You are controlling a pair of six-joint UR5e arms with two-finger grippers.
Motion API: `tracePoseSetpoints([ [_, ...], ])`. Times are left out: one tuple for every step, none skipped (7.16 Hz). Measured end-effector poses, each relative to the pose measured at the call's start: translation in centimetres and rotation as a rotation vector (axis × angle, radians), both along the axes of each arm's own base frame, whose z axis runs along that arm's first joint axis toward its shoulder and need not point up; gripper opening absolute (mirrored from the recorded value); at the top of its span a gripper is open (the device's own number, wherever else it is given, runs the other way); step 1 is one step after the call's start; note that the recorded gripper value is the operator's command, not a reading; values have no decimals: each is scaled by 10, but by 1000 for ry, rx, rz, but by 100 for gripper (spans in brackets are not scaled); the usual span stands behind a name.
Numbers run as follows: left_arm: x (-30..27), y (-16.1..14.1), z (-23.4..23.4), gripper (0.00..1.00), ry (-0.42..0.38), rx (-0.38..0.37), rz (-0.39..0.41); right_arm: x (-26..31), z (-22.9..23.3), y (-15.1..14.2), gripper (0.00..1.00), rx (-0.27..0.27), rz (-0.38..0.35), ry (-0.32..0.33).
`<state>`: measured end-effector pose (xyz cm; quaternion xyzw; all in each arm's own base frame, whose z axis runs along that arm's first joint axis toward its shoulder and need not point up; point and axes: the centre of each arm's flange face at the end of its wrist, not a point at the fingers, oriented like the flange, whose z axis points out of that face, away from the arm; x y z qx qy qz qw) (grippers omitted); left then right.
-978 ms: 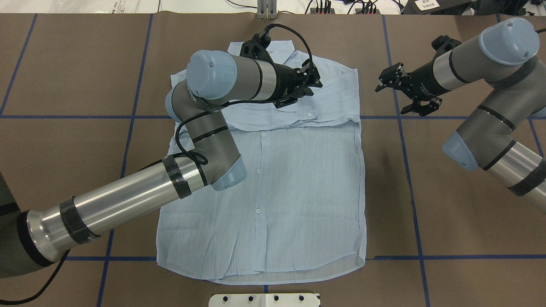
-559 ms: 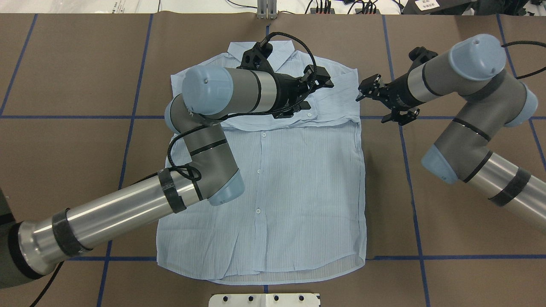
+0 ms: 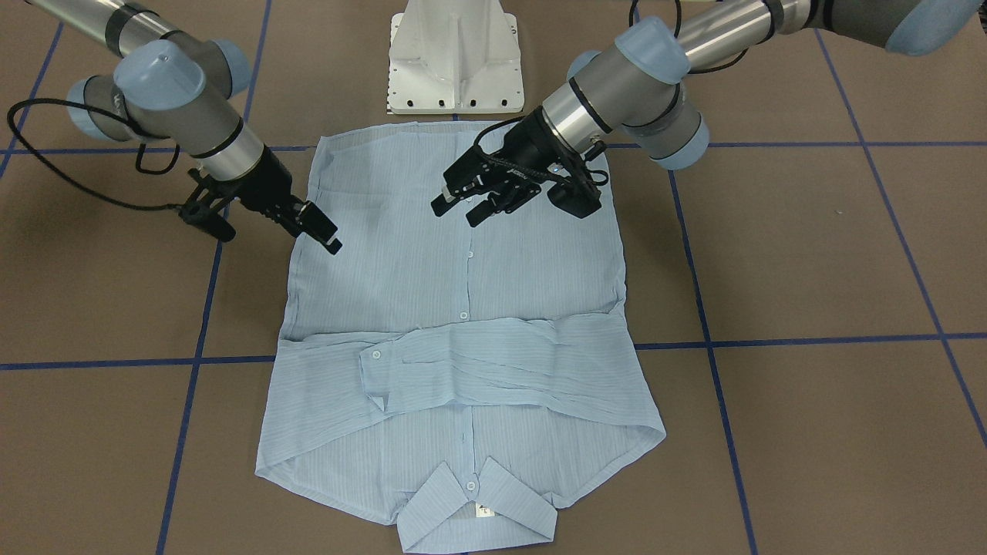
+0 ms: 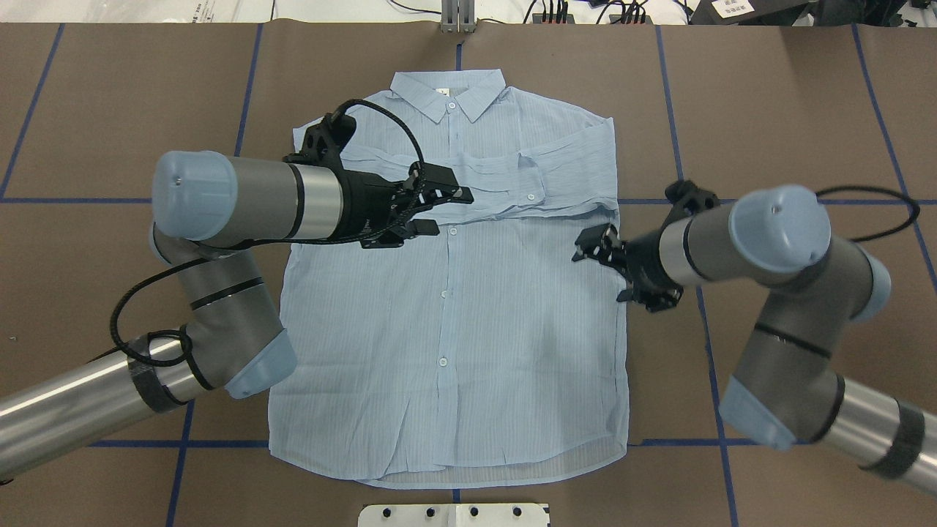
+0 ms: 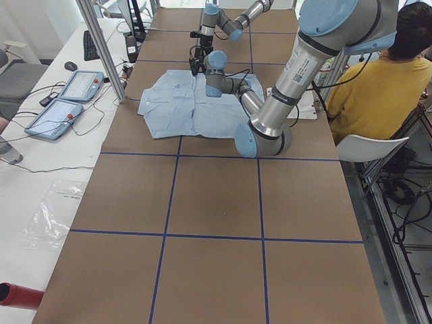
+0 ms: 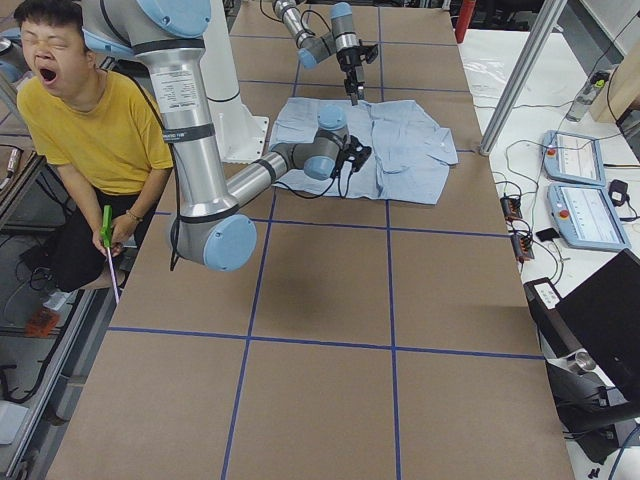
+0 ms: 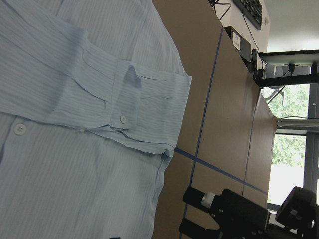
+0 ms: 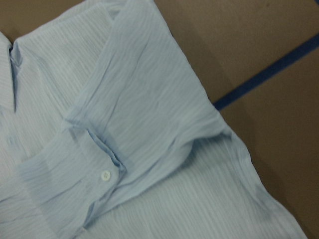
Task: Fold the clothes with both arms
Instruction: 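Release the sleeve and move the right gripper to the hem corner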
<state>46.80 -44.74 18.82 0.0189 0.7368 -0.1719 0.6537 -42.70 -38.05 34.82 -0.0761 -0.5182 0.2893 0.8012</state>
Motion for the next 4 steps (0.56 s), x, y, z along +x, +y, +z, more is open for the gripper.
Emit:
tracePoseSetpoints([
  [-19,-3,14,78,-27,37,-5,-12,-8,53,100,3,-12,68],
  [-37,-5,30,78,-56,65,-3,-30,-22,102,100,5,-27,166],
  [-47,-7,40,78,-73,77,-3,-47,-34,138,100,8,-31,234],
  [-51,-9,45,78,-82,78,-5,-59,-41,164,98,5,-30,287],
])
